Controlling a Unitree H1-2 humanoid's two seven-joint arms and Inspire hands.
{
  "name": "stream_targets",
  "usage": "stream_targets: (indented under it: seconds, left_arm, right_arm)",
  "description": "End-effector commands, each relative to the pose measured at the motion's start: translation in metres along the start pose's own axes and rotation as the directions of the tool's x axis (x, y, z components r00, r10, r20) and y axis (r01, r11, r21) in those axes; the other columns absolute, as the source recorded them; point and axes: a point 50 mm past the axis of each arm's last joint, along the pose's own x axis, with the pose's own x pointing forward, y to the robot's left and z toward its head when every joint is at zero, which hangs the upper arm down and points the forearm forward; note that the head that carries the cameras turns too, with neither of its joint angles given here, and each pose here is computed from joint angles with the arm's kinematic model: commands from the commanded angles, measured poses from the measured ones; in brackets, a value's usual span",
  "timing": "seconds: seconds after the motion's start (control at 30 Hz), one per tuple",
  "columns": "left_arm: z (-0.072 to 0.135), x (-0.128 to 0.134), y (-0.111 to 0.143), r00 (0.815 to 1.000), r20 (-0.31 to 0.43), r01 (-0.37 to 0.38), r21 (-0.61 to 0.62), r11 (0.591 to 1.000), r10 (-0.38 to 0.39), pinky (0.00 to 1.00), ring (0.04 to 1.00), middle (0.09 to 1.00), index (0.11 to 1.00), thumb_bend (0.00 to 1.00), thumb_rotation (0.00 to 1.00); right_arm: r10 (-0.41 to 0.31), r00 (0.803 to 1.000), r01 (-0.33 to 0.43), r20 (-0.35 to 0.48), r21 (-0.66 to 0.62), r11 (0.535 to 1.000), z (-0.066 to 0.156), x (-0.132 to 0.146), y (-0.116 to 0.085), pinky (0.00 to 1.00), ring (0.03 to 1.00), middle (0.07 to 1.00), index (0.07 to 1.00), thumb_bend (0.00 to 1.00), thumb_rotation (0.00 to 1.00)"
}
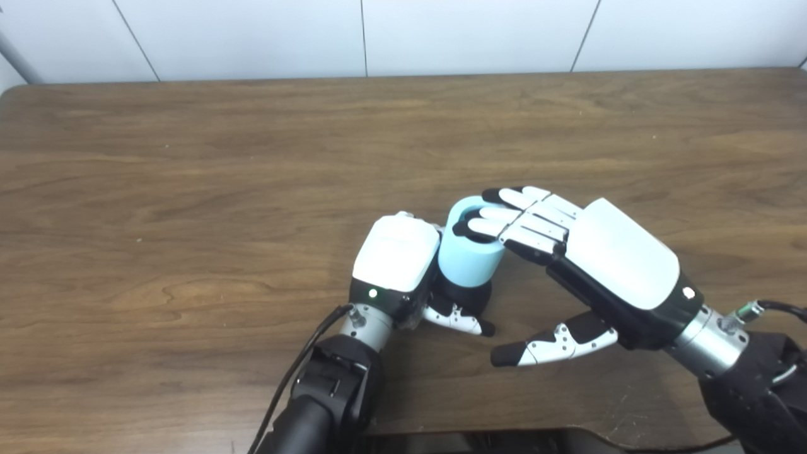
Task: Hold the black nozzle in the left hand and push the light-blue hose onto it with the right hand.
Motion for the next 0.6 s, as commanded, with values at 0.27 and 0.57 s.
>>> stream_targets:
  seconds: [0.27, 0.57]
  left_arm:
    - [0.0011, -0.0025, 0.0026, 1.000, -0.003, -0.003, 0.017, 1.000, 0.003, 0.76, 0.603, 0.526, 0.459, 0.52, 0.00]
    - [0.0028, -0.0021, 0.0031, 1.000, -0.007, 0.003, 0.022, 1.000, -0.002, 0.76, 0.605, 0.522, 0.463, 0.52, 0.00]
  right_arm:
    - [0.237, 0.971, -0.235, -0.043, 0.036, 0.971, -0.0081, -0.0125, 0.0313, 0.89, 0.878, 0.858, 0.835, 0.55, 0.92]
    - [0.254, 0.966, -0.252, -0.047, 0.037, 0.967, -0.0101, -0.0135, 0.0343, 0.88, 0.870, 0.855, 0.835, 0.55, 0.91]
